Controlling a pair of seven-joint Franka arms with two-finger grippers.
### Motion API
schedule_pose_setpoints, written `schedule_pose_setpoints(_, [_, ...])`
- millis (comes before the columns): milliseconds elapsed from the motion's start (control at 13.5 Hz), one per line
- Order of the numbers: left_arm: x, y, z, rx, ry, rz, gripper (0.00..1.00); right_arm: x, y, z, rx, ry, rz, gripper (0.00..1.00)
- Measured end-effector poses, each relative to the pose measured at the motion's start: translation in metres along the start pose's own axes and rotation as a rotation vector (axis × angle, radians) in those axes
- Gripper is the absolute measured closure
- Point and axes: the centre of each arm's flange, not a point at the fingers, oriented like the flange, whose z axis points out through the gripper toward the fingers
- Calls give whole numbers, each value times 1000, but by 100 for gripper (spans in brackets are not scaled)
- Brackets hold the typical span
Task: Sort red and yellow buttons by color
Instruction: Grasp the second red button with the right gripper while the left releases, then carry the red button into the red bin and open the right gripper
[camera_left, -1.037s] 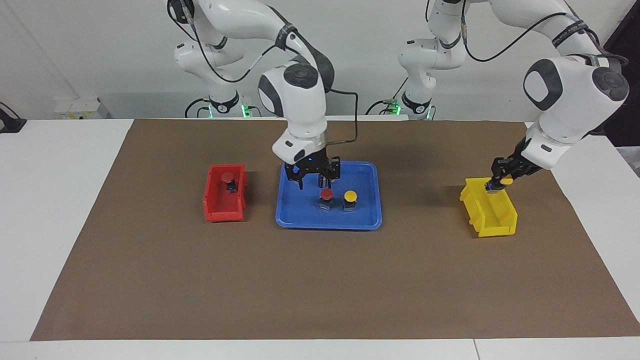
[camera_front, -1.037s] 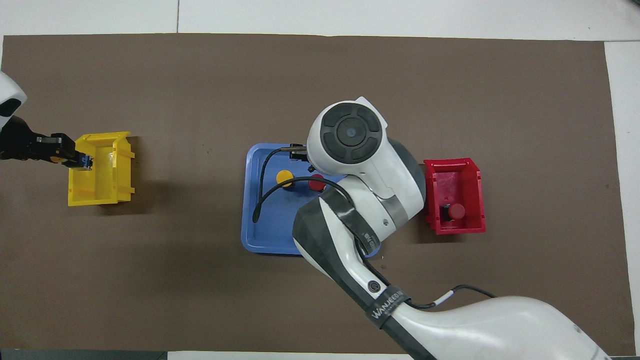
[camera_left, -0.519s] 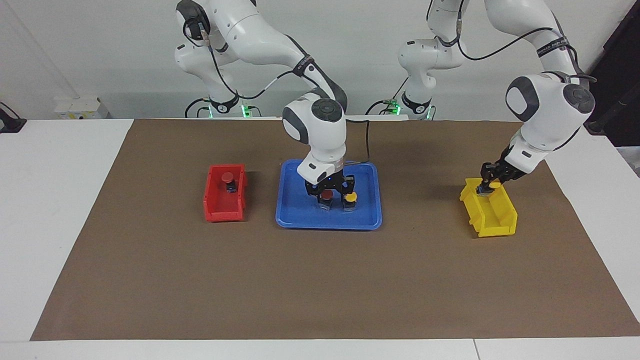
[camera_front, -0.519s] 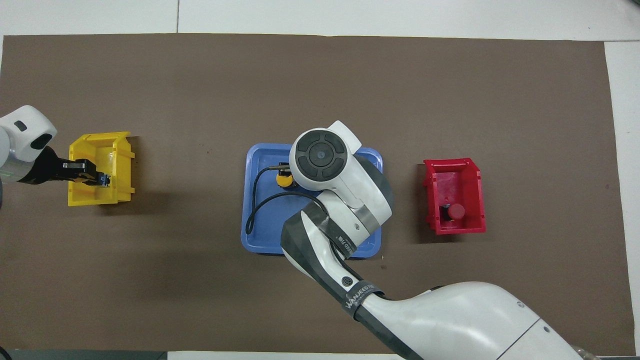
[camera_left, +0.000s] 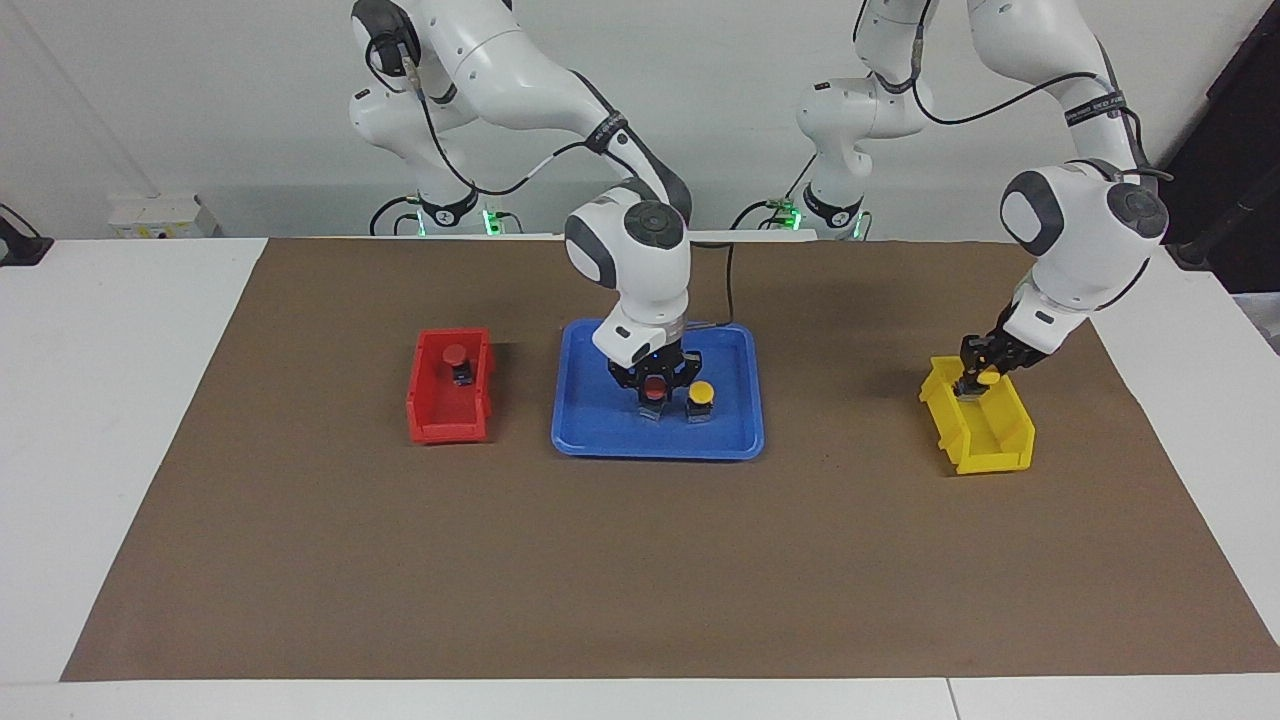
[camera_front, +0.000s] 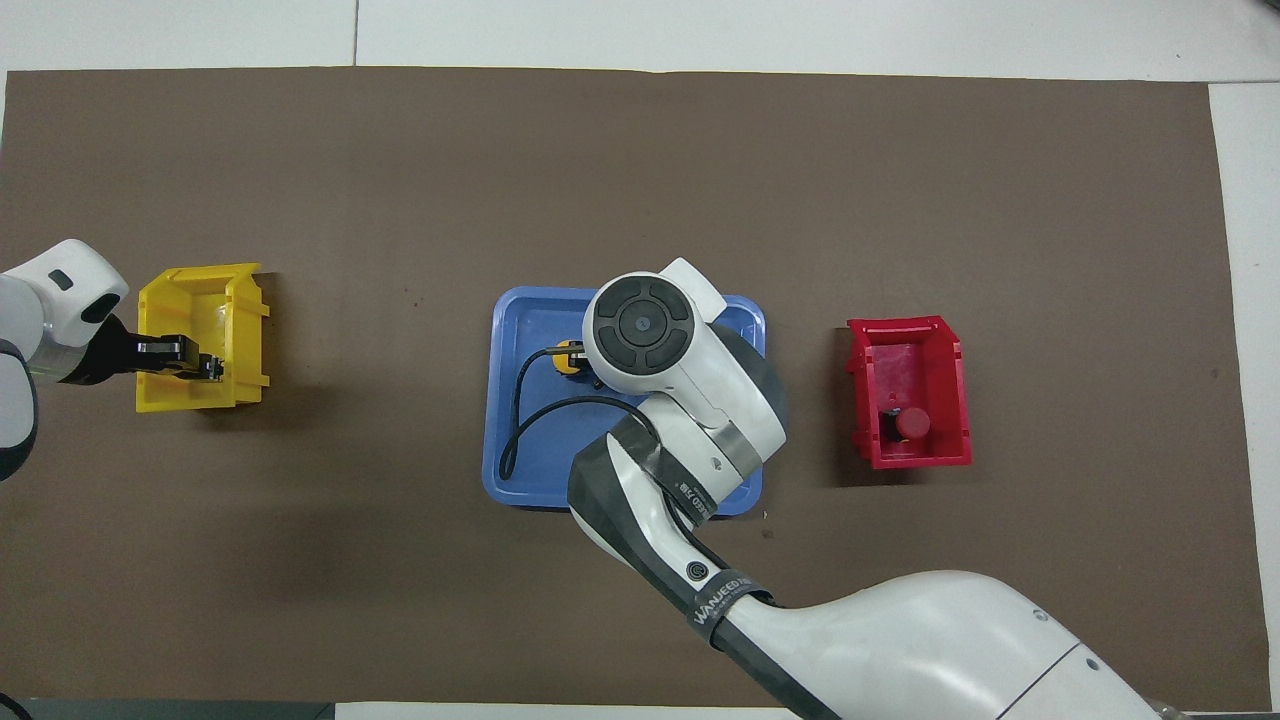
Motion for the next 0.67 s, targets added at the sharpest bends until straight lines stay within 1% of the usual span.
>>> schedule_pose_setpoints(74, [-3,-1,7,0,-4,-1,59,7,4,-12,-14,-8,11,59])
schedule_pose_setpoints(148, [-5,-1,10,0,-7,-1,59,19,15,-32,-31,-16,26,59])
schedule_pose_setpoints(222, [-5,-1,11,0,-7,-1,59,37,37,-58,-39,-15,29,59])
schedule_pose_setpoints(370, [-5,-1,10,0,-3,-1,59,72,117,-105,-57,-13,10,59])
schedule_pose_setpoints(444, [-5,-1,10,1,-1,-1,54,81,162,-118,-69,-22,-12,59])
schedule_pose_setpoints(519, [-5,-1,10,1,0,-1,53,84,199,-123,-74,-34,-34,59])
schedule_pose_setpoints(593, [-4,-1,10,1,1,-1,46,83,228,-122,-68,-54,-52,59])
schedule_pose_setpoints(667, [-4,-1,10,1,2,-1,34,79,248,-116,-52,-77,-65,59])
